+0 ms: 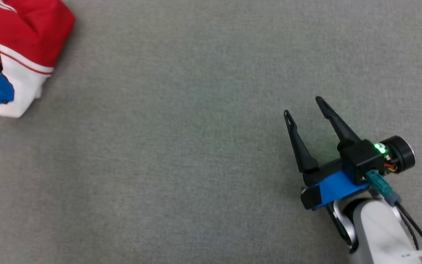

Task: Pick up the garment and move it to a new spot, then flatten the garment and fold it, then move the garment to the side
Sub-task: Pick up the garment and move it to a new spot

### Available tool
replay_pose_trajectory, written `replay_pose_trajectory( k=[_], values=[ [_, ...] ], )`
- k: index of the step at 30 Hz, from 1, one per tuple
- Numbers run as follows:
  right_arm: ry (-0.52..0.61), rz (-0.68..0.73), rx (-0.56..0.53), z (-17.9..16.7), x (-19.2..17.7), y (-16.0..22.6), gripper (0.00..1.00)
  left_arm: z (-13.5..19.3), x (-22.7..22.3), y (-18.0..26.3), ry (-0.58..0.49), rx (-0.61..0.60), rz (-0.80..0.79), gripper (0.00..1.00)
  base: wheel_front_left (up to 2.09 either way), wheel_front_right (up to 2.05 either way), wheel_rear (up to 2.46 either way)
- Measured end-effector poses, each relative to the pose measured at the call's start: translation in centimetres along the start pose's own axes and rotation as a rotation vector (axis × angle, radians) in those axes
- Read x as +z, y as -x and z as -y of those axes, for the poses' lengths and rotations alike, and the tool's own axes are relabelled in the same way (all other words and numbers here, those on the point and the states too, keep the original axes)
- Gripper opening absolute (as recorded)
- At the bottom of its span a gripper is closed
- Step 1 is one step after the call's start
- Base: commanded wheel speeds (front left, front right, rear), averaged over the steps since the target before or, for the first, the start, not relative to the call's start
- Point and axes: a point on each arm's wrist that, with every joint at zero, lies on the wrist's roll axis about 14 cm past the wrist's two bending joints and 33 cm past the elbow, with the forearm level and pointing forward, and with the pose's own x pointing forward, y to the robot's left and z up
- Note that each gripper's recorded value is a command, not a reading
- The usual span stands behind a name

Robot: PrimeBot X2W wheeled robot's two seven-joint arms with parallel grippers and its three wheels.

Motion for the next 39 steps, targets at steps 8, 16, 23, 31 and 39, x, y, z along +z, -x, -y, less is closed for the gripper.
replay_pose_trajectory(
  k=[8, 16, 23, 31, 39],
  values=[
    [0.006, -0.035, -0.042, 1.9, -1.9, -0.2, 1.0, 1.9, -9.5, -3.6, 0.019, 0.008, -0.304, 1.0, 0.0, 0.0, 0.0],
    [0.005, -0.039, -0.055, 2.4, -2.1, -0.1, 1.0, 0.7, -12.4, -3.5, 0.026, 0.075, -0.408, 0.0, 0.0, 0.0, 0.0],
    [-0.009, -0.006, -0.048, 2.0, -0.9, 0.1, 1.0, -0.9, -10.1, -2.7, 0.007, 0.095, -0.319, 0.0, 0.0, 0.0, 0.0],
    [-0.025, 0.076, -0.071, 2.2, 2.3, 1.6, 1.0, 0.3, -0.4, -1.7, -0.033, 0.009, -0.056, 0.0, 0.0, 0.0, 0.0],
    [-0.049, 0.129, -0.168, 4.0, 4.6, 6.3, 1.0, 7.9, 11.5, 2.1, -0.107, -0.209, 0.226, 0.0, 0.0, 0.0, 0.0]
  ],
)
